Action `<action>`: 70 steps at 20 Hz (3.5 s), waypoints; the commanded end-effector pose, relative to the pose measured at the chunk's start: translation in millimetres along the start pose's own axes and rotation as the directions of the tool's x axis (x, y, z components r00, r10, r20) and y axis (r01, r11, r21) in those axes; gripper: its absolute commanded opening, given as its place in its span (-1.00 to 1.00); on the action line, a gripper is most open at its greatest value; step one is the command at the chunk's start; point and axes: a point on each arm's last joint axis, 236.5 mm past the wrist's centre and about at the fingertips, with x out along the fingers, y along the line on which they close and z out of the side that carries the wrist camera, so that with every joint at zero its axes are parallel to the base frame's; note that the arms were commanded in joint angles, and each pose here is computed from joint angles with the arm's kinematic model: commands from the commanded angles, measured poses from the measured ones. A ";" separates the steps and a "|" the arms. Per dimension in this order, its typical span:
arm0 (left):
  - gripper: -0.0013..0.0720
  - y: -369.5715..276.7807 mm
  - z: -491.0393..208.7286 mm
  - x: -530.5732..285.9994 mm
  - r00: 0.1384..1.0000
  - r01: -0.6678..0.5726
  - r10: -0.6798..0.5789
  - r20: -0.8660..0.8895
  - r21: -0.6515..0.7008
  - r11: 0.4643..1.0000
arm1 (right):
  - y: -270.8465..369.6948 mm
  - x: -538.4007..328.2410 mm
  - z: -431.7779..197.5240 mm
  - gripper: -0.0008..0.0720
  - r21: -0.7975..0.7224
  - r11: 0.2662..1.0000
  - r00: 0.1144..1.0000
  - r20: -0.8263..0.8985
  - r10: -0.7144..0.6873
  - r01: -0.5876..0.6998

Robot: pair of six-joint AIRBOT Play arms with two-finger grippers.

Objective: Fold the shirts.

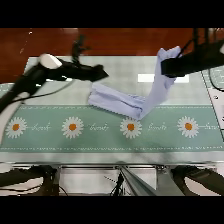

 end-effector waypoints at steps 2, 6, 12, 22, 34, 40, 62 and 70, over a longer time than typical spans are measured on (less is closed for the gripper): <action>-0.90 12.0 58.2 -139.1 0.968 -0.116 0.100 0.229 0.058 0.992 | 34.0 68.6 22.6 -0.90 0.026 0.998 0.997 0.045 0.059 -0.060; -0.90 14.9 61.4 -202.6 0.937 -0.203 0.171 0.304 0.077 0.976 | 79.0 126.4 -3.7 -0.90 0.063 0.982 0.981 -0.071 0.180 -0.176; -0.90 4.5 43.3 -214.8 0.952 -0.194 0.164 0.259 0.095 0.976 | 152.4 150.3 -12.4 -0.90 -0.003 0.961 0.960 -0.037 0.277 -0.277; -0.90 5.8 42.2 -213.3 0.954 -0.192 0.164 0.251 0.092 0.977 | 232.9 159.1 -22.6 0.40 0.045 0.918 0.919 0.030 0.392 -0.393; -0.90 26.4 23.2 -213.8 0.953 -0.272 0.250 0.170 0.116 0.955 | -65.2 85.6 -113.0 0.72 0.249 0.965 0.903 -0.428 0.037 0.078; -0.90 27.6 21.1 -213.7 0.953 -0.276 0.255 0.162 0.118 0.954 | -9.2 159.9 -144.9 0.72 0.579 0.803 0.914 -0.234 0.330 -0.142; -0.90 52.9 20.6 -184.0 0.966 -0.248 0.241 0.094 0.063 0.967 | -74.0 -6.3 -31.5 -0.90 0.494 0.836 0.969 0.064 0.241 -0.240; -0.90 41.7 16.4 -143.7 0.979 -0.201 0.197 0.049 0.096 0.975 | -218.8 -184.7 -163.6 -0.90 0.760 0.589 0.957 -0.156 -0.246 0.275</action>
